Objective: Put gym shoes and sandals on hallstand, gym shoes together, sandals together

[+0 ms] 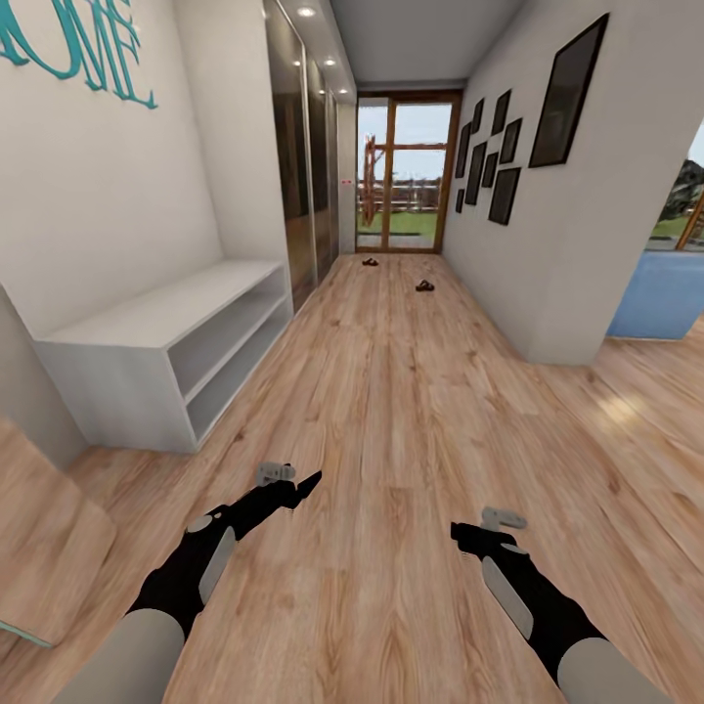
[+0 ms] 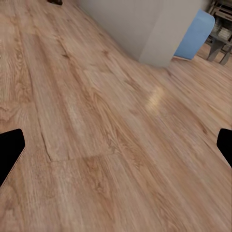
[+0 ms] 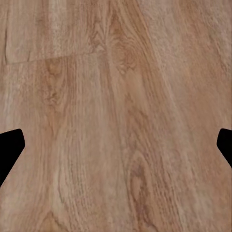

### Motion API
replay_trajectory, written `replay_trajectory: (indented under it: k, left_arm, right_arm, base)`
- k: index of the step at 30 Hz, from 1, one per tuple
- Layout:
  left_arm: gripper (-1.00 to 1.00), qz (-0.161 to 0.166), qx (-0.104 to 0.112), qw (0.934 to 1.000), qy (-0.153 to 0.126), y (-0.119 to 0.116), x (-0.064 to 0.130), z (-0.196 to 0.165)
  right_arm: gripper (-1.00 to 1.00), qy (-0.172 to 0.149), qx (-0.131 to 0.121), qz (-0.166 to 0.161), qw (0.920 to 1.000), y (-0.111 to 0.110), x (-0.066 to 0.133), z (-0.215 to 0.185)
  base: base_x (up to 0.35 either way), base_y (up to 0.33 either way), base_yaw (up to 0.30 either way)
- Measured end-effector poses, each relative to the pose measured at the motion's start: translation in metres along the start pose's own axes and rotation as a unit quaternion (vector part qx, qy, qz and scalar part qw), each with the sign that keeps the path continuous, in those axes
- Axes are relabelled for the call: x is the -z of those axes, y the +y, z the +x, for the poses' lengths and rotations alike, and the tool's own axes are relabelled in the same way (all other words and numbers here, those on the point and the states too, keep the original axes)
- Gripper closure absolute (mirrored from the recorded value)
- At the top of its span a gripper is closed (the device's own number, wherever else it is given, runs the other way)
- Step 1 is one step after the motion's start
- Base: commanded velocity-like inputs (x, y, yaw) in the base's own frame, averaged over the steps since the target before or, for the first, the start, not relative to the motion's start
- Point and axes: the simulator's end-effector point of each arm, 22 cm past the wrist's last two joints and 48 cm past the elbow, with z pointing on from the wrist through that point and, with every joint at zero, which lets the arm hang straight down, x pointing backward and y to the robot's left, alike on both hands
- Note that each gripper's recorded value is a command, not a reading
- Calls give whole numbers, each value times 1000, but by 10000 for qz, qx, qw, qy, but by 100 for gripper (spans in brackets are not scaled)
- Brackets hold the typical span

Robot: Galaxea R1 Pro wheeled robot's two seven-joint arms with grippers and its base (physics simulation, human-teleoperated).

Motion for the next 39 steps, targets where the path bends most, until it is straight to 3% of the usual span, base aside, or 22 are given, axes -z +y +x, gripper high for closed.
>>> replay_trajectory:
  k: [39]
  left_arm:
    - [-100,3,0,10000,-3,0,0,0]
  right_arm:
    - [-100,0,-1,-13,10000,1,0,0]
  base:
    - [348,0,0]
